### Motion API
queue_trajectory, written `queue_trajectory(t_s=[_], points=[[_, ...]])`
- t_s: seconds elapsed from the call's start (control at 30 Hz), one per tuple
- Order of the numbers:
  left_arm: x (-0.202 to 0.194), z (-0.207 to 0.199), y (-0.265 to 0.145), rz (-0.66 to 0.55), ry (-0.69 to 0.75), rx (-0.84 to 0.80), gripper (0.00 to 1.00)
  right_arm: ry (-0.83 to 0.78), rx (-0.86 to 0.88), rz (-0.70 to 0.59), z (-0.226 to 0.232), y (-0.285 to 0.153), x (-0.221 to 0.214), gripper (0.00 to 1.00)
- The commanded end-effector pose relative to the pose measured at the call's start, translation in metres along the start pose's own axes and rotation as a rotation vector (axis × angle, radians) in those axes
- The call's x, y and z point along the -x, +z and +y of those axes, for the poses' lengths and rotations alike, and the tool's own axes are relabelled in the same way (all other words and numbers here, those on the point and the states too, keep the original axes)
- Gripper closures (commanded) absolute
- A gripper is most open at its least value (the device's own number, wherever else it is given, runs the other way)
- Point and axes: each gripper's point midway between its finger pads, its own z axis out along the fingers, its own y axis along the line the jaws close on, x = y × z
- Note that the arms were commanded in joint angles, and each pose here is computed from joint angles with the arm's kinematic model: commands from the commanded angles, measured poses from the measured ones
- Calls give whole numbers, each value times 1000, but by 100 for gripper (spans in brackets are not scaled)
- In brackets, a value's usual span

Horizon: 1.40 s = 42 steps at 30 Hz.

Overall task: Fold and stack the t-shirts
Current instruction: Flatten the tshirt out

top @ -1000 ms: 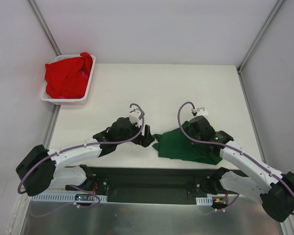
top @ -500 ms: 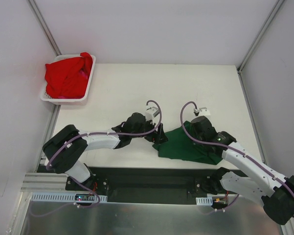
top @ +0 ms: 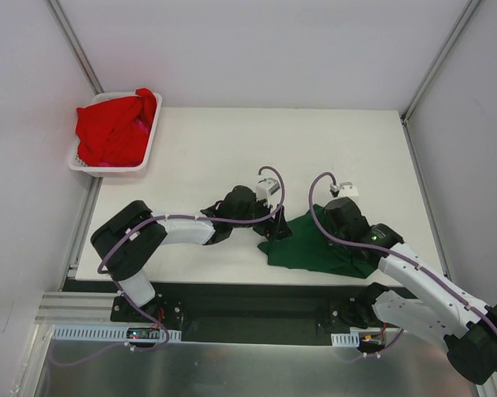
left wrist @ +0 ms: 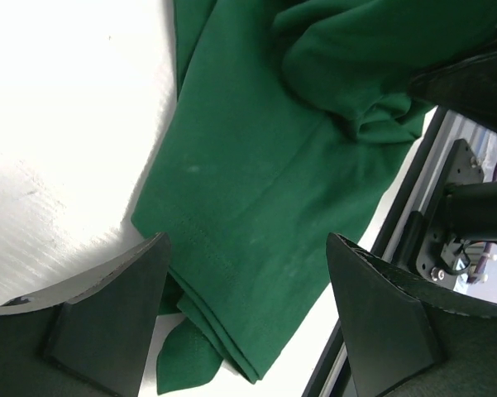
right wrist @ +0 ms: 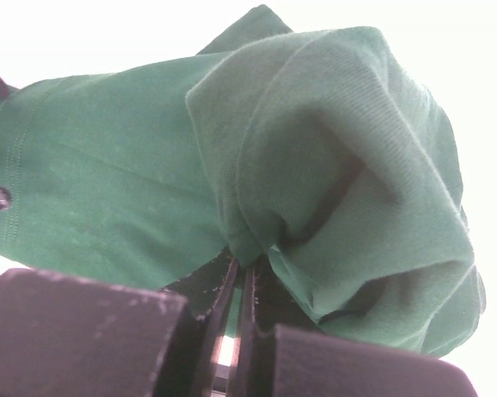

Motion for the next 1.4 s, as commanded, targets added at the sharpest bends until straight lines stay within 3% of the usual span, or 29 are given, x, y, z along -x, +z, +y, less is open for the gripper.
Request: queue_trajectory(t_s=[0.0,0.9,1.13,1.37], points=[[5,-11,5,-12,45,-55,24,23,-10,-39,-3,-8,10,99],[-25,13,4,33,26,9,25,31,-18,-41,-5,-9,10,99],[-16,6,10,22,22,-14,41,29,-20,-31,-6,-8,6,99],[-3,-2,8,4,34,-27,45,34,-9,-19,-3,-5,2,99]])
